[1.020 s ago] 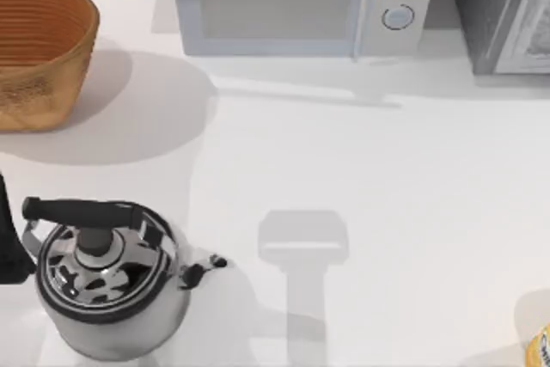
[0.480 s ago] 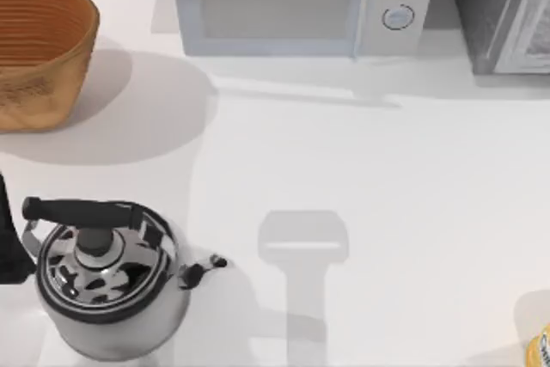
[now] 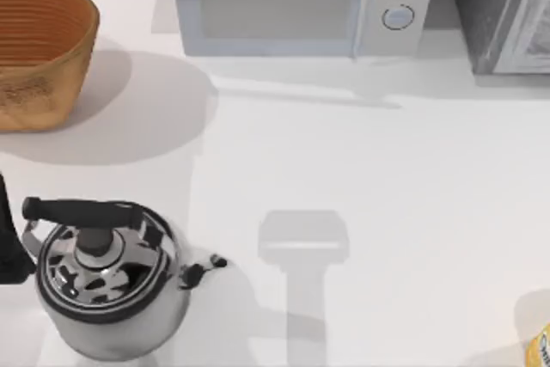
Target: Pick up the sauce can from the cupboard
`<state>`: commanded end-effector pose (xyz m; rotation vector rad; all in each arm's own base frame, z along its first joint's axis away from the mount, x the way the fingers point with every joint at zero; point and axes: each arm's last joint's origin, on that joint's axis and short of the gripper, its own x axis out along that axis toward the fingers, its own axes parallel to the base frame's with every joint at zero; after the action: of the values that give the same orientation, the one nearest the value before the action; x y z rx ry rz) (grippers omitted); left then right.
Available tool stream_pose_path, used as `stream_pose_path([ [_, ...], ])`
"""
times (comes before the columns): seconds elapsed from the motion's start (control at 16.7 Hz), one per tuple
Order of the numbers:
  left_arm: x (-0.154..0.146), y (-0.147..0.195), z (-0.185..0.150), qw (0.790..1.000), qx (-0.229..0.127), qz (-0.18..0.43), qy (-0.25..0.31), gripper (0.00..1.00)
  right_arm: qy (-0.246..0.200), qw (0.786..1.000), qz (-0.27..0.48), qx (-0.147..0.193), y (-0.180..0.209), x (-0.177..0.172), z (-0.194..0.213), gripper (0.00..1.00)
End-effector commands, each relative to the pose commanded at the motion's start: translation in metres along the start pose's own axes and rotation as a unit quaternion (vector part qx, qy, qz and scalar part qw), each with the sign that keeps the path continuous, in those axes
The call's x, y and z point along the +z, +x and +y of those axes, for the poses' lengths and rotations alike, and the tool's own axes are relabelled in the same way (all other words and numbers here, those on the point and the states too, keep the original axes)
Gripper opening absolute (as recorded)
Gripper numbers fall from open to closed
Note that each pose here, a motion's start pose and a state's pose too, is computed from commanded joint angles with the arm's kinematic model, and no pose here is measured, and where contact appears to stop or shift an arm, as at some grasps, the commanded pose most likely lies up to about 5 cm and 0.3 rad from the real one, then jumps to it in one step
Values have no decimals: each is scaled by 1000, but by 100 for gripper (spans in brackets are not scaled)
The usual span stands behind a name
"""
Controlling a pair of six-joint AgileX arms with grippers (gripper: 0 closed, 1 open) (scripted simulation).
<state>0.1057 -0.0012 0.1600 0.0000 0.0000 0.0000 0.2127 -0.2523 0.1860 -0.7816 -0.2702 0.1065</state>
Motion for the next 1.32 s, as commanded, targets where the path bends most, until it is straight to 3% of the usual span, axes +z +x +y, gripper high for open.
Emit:
stream_pose_path([
  [0.12,0,0,0,1000,0,0,0,100,129,988,-21,79,8,14,67,0],
  [0.3,0,0,0,1000,0,0,0,100,279,941,-31,188,5,41,144,0],
  [0.42,0,0,0,1000,0,0,0,100,346,905,-28,244,-3,56,177,0],
  [0.54,0,0,0,1000,0,0,0,100,386,879,-22,280,-9,65,197,0],
  [0.66,0,0,0,1000,0,0,0,100,401,868,-19,293,-11,68,205,0],
  [0.9,0,0,0,1000,0,0,0,100,401,868,-19,293,-11,68,205,0],
  [1.32,0,0,0,1000,0,0,0,100,372,884,-49,279,19,74,204,0],
])
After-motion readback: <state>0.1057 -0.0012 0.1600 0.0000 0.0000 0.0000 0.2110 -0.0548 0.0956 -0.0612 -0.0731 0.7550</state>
